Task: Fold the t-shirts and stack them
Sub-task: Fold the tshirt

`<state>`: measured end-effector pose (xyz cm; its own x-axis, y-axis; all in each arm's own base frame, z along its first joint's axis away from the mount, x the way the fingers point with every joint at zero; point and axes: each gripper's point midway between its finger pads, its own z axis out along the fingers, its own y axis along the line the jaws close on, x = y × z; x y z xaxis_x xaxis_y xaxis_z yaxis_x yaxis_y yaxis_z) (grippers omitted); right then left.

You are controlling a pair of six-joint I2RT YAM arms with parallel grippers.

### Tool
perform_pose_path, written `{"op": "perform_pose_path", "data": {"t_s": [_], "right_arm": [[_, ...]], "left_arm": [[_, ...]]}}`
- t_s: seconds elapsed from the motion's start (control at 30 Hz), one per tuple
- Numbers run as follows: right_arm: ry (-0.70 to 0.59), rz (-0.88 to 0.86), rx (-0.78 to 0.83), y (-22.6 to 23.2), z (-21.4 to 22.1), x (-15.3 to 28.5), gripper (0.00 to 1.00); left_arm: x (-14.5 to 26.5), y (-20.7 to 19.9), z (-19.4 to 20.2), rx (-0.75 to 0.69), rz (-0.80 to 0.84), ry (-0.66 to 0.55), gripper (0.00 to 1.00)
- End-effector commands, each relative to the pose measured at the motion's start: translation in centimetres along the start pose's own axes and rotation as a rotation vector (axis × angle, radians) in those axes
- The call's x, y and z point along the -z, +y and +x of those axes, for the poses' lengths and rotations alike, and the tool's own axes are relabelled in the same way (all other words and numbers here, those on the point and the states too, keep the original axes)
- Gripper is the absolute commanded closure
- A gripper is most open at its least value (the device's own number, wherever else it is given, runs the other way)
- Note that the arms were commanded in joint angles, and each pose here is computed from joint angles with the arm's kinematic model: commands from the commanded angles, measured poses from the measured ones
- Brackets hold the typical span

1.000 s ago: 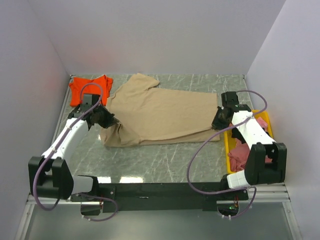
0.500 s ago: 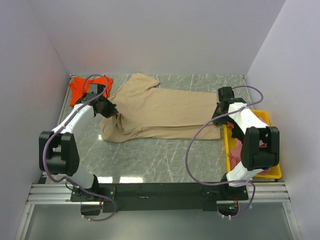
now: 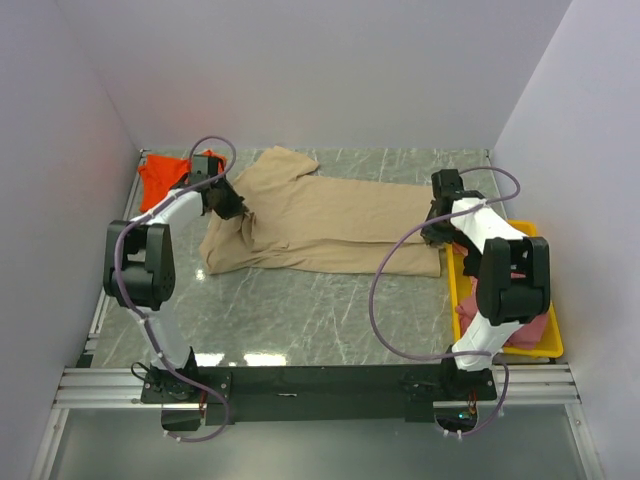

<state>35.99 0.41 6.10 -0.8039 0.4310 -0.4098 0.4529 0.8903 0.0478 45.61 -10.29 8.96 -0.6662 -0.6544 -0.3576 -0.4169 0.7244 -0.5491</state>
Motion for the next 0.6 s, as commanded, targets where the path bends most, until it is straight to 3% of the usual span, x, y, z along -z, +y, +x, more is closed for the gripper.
{"op": "perform_pose_path", "data": {"t_s": [0.0, 0.13, 0.23, 0.27, 0.3, 0.33, 0.37, 0.5, 0.57], "right_arm": [[-0.066, 0.018, 0.004, 0.3, -2.2, 0.0, 1.0], [-0.067, 0.042, 0.011, 0.0, -2.4, -0.5, 0.95], [-0.067, 0.04, 0.019, 0.2, -2.6, -0.5, 0.86], [-0.071, 0.041, 0.018, 0.2, -2.7, -0.5, 0.82], [-0.078, 0.035, 0.019, 0.4, -3.1, -0.3, 0.77], [-0.088, 0.027, 0.023, 0.5, -3.4, 0.1, 0.62], [-0.088, 0.001, 0.031, 1.0, -3.5, 0.3, 0.57], [-0.132, -0.061, 0.081, 2.5, -4.2, 2.3, 0.36], [-0.154, -0.091, 0.123, 3.8, -3.8, 3.6, 0.34]], "left_arm": [[0.0, -4.2, -2.9, -0.109, 0.145, -0.064, 0.99], [-1.0, -4.2, -3.4, -0.154, 0.117, -0.047, 1.0], [-1.8, -4.0, -3.9, -0.185, 0.091, -0.045, 0.81], [-1.9, -4.5, -4.4, -0.203, 0.103, -0.053, 0.57], [-1.9, -4.7, -4.5, -0.224, 0.104, -0.049, 0.39], [-1.7, -4.9, -4.7, -0.233, 0.1, -0.045, 0.13], [-1.4, -5.3, -5.2, -0.24, 0.095, -0.049, 0.01], [0.7, -6.1, -5.9, -0.249, 0.1, -0.077, 0.01], [2.6, -5.5, -5.4, -0.239, 0.091, -0.103, 0.01]]}}
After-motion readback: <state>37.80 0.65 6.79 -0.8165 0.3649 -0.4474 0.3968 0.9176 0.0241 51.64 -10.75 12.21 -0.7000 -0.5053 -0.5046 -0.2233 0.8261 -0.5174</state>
